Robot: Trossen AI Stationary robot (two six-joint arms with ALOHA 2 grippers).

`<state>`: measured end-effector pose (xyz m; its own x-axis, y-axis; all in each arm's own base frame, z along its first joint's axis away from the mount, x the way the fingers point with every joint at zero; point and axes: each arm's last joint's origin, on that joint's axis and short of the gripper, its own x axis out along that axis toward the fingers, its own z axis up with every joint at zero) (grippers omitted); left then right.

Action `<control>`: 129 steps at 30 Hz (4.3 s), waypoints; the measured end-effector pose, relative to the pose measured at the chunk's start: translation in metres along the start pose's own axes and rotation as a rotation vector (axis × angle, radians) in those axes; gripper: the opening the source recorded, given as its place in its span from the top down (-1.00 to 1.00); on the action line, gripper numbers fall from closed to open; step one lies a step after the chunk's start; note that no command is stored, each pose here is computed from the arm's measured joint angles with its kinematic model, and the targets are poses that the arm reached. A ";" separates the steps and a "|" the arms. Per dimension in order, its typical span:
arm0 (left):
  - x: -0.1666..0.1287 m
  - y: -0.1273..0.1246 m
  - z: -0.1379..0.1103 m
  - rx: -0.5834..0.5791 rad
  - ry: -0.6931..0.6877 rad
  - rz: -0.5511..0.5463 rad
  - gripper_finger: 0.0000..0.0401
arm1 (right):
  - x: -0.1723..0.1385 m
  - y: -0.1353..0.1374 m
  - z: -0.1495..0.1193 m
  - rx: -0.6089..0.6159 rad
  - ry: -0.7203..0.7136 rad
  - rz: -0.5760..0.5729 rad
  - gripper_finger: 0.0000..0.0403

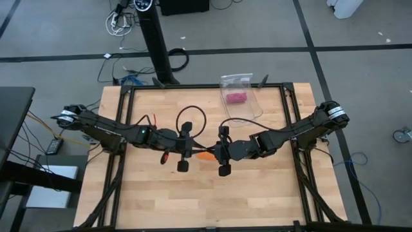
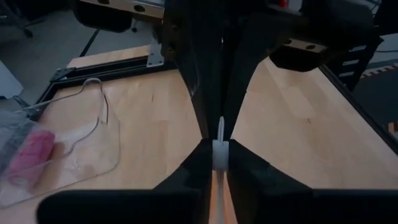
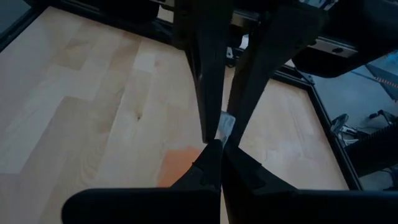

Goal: Roll bandage
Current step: Close the transparent zip bag

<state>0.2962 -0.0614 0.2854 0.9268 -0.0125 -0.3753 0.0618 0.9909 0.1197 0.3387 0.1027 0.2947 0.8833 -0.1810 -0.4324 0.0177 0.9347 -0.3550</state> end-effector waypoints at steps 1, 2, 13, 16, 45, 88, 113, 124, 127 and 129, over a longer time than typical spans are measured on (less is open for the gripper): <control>0.001 0.000 -0.001 0.001 0.004 0.001 0.78 | 0.000 0.000 0.000 -0.002 0.003 0.002 1.00; 0.001 0.000 -0.001 0.002 0.005 0.003 0.81 | 0.000 0.001 0.000 -0.003 0.004 0.003 1.00; -0.003 0.001 -0.002 0.009 0.042 0.031 0.87 | -0.001 0.000 0.001 0.003 -0.006 -0.004 1.00; -0.003 0.002 -0.003 0.004 0.051 0.036 0.88 | -0.003 -0.001 0.002 0.005 -0.013 -0.009 1.00; -0.001 0.000 -0.021 0.109 0.193 0.028 0.84 | -0.011 0.001 0.010 0.105 -0.064 -0.004 0.78; -0.047 -0.090 -0.032 -0.476 0.264 -0.234 -0.04 | -0.004 0.028 -0.018 0.342 0.110 0.180 0.17; -0.061 -0.082 -0.191 -1.197 0.235 0.314 -0.05 | 0.040 0.033 -0.032 0.314 0.098 0.327 0.18; -0.044 -0.081 -0.208 -1.145 0.202 0.259 -0.04 | 0.040 0.033 -0.030 0.303 0.077 0.337 0.20; -0.043 -0.080 -0.207 -1.136 0.199 0.258 -0.01 | 0.040 0.033 -0.029 0.299 0.069 0.338 0.20; -0.043 -0.080 -0.207 -1.126 0.188 0.260 0.05 | 0.040 0.033 -0.029 0.298 0.068 0.337 0.20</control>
<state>0.1747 -0.1128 0.1019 0.7881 0.1347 -0.6007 -0.5719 0.5211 -0.6335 0.3607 0.1178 0.2417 0.8302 0.1385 -0.5400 -0.1231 0.9903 0.0647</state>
